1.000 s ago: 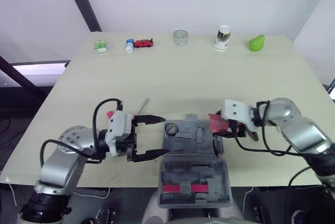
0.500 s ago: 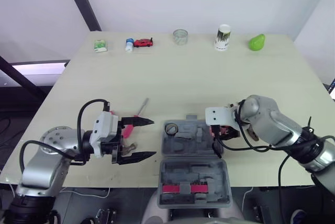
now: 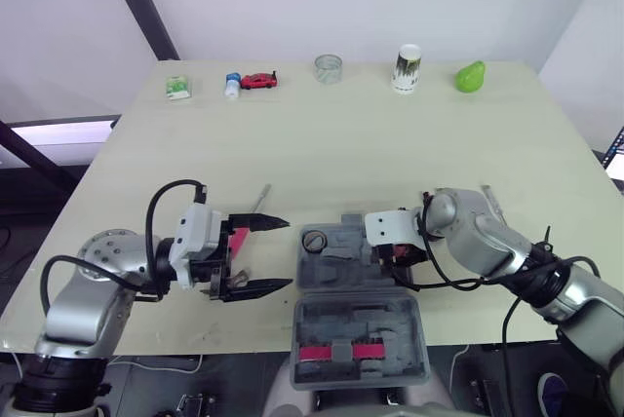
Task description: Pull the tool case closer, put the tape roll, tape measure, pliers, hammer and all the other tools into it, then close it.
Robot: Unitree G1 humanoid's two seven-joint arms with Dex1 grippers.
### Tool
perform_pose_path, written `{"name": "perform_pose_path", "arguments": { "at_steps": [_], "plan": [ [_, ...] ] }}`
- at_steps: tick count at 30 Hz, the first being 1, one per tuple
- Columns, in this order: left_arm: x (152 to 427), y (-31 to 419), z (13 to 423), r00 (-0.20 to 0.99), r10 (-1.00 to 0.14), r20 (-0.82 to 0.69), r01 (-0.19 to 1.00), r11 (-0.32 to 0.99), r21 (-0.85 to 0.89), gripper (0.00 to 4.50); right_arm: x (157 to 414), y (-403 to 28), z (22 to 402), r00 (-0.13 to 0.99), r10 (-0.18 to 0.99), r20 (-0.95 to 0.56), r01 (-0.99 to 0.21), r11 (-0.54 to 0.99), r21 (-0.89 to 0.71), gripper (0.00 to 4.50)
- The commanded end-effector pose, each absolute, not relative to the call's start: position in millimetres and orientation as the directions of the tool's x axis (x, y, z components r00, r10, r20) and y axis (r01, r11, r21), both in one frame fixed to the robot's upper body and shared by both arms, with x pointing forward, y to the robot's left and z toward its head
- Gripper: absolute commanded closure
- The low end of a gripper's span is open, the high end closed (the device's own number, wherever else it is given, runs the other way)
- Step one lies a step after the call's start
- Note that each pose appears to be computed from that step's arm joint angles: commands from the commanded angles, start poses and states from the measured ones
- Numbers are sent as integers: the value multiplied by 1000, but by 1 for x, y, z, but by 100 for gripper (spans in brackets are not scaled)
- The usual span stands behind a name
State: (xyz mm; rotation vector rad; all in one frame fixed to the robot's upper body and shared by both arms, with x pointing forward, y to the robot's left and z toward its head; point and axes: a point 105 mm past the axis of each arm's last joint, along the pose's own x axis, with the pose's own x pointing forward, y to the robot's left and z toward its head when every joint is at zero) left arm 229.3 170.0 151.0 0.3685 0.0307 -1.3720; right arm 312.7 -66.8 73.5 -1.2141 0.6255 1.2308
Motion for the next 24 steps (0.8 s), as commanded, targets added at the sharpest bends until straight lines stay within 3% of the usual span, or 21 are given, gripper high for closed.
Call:
{"name": "perform_pose_path", "arguments": {
  "at_steps": [1, 12, 15, 24],
  "plan": [
    [228, 169, 156, 207, -954, -217, 954, 147, 261, 0, 316, -58, 79, 305, 392, -868, -910, -148, -387, 155],
    [226, 165, 155, 203, -956, -214, 955, 145, 258, 0, 317, -58, 79, 299, 407, -863, -909, -155, -387, 155],
    [226, 162, 153, 197, -957, -212, 957, 141, 254, 0, 320, -58, 84, 324, 406, -855, -897, -155, -414, 15],
    [227, 159, 153, 187, -960, -208, 959, 132, 252, 0, 318, -63, 108, 363, 429, -827, -885, -121, -451, 7]
  ]
}}
